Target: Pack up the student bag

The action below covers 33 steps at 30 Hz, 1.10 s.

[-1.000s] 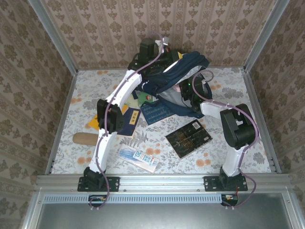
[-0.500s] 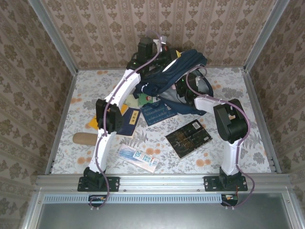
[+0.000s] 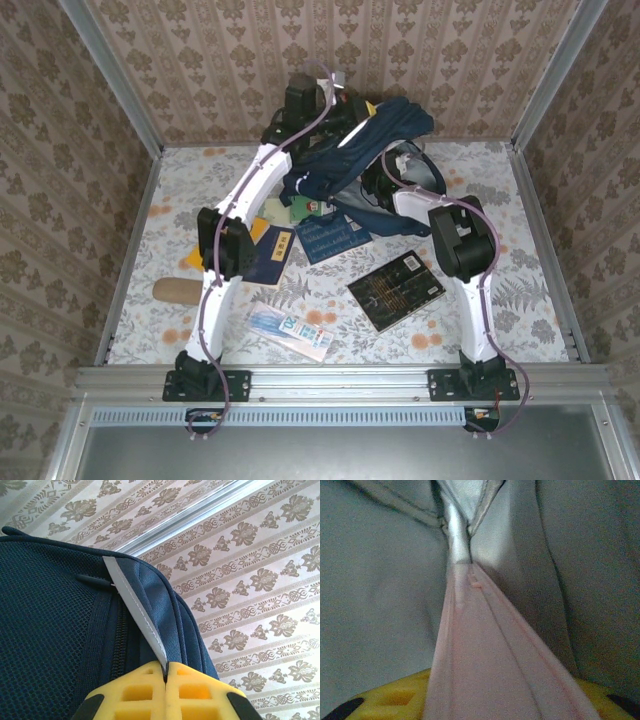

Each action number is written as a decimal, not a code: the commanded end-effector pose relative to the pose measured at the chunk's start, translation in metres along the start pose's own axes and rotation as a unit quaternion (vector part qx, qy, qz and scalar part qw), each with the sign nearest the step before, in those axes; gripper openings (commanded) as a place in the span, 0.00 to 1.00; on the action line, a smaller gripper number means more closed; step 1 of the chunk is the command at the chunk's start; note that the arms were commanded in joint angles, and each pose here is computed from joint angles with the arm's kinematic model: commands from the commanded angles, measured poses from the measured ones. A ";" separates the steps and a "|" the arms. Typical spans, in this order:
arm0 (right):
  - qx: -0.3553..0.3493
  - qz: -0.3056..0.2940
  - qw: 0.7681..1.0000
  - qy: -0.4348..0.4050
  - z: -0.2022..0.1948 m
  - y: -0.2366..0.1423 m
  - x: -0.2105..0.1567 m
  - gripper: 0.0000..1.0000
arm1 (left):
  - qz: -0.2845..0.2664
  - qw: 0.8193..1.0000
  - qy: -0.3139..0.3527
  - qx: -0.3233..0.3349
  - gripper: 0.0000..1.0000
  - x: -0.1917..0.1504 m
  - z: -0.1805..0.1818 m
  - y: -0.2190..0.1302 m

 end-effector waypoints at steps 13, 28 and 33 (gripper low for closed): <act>0.069 0.045 0.994 -0.065 0.008 -0.008 0.033 0.96 | -0.068 0.988 0.099 -0.100 0.00 0.033 -0.086 -0.054; 0.026 0.050 0.979 -0.194 -0.005 -0.094 0.065 0.98 | -0.078 0.991 0.091 -0.055 0.00 0.049 -0.045 -0.054; -0.038 0.002 0.973 -0.228 -0.003 -0.147 0.077 0.96 | -0.066 0.994 0.084 -0.034 0.00 0.043 -0.029 -0.045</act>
Point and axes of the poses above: each hand's point on the last joint's axis, 136 mm out from that joint toward the fingers, its own y axis out along the fingers, its own z axis along the line the jaws close on, x = y × z, the point moved 9 cm from there along -y, back along the fingers, and after that the axes turned 8 degrees about -y, right-handed, at the moved point
